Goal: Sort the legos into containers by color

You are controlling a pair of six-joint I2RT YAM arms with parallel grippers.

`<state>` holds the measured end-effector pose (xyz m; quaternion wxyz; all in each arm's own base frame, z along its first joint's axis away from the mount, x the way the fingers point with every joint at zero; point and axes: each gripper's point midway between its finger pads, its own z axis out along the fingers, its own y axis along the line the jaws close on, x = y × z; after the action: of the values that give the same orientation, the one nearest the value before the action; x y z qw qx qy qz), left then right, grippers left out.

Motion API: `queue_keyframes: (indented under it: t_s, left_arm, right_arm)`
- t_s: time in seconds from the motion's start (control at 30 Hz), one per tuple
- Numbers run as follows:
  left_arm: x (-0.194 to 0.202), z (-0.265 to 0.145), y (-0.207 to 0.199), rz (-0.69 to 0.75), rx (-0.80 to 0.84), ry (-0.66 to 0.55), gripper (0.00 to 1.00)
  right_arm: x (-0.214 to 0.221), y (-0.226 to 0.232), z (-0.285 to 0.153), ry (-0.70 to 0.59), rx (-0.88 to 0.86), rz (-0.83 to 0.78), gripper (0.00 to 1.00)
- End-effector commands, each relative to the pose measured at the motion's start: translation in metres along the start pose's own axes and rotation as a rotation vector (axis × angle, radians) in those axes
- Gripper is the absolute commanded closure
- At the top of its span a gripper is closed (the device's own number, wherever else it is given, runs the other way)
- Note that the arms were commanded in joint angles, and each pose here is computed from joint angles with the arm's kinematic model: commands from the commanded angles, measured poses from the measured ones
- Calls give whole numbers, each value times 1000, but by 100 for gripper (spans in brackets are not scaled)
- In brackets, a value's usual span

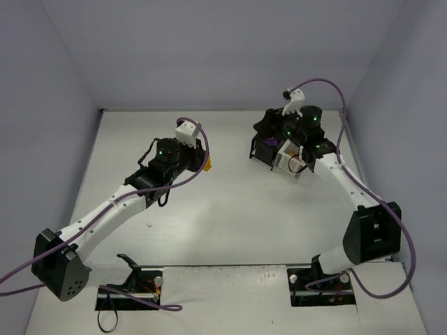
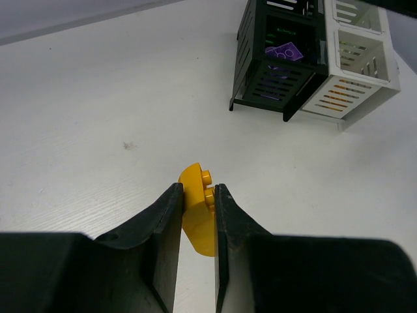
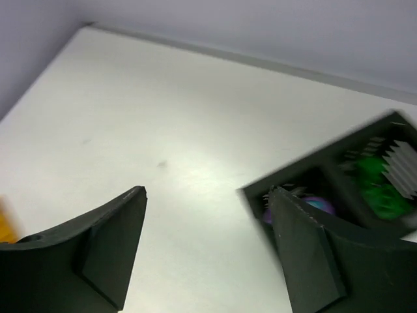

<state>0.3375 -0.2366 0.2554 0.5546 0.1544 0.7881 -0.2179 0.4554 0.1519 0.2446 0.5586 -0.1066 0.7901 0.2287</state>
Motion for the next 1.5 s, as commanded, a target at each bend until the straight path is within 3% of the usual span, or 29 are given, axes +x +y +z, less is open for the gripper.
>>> queue_keyframes:
  t_s: [0.0,0.07,0.2,0.6,0.97,1.3,1.47]
  left_arm:
    - [-53,-11,-12,-27,43,-155,96]
    - [-53,-13,-12,-33,43,-158,96]
    - [-55,-14,-13,-34,47,-163,96]
    - [-54,-14,-14,-45,53,-164,96]
    - [-52,-12,-16,-50,59,-159,96]
    - [-52,-11,-16,-54,63,-157,96]
    - [-53,-12,-16,-55,62,-160,96]
  right_arm:
    - [-8,88,-26,-56,-278,-65,28]
    - [-4,123,-38,-62,-385,-67,18]
    - [17,159,-50,-51,-507,-50,12]
    - [44,226,-45,-9,-650,-48,13]
    - [50,237,-22,0,-635,-42,19]
    - [41,242,-8,-15,-637,-49,37]
    - [44,244,-6,-8,-646,-47,59]
